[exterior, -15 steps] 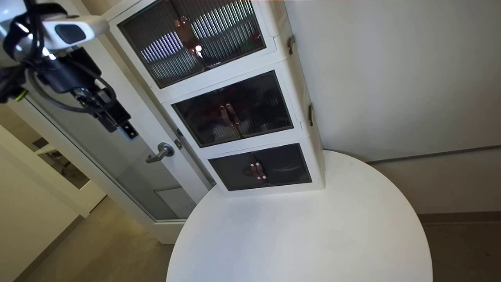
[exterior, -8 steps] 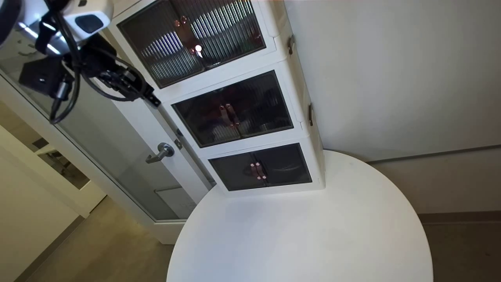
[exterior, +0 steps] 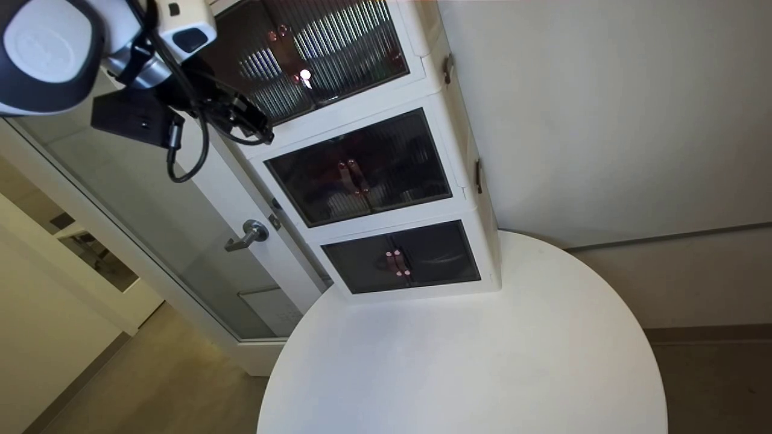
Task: Open the doors of the topmost cabinet
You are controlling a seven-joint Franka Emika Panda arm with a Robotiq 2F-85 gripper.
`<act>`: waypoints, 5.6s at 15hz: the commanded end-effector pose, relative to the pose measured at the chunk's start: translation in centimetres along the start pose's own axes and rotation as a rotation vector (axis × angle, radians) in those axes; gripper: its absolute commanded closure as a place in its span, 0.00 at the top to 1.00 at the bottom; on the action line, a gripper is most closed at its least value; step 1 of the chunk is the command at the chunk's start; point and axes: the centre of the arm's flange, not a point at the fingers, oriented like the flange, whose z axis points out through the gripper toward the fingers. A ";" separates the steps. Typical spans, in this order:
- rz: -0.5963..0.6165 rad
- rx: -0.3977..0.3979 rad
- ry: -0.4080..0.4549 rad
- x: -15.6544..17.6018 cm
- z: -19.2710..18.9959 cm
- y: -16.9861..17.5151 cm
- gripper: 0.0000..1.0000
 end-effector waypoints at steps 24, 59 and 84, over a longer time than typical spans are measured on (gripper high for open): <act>-0.303 0.156 0.091 9.2 -3.2 3.6 1.00; -0.296 0.176 0.355 14.4 -0.4 2.5 0.23; -0.238 0.174 0.287 14.0 -1.8 5.1 0.19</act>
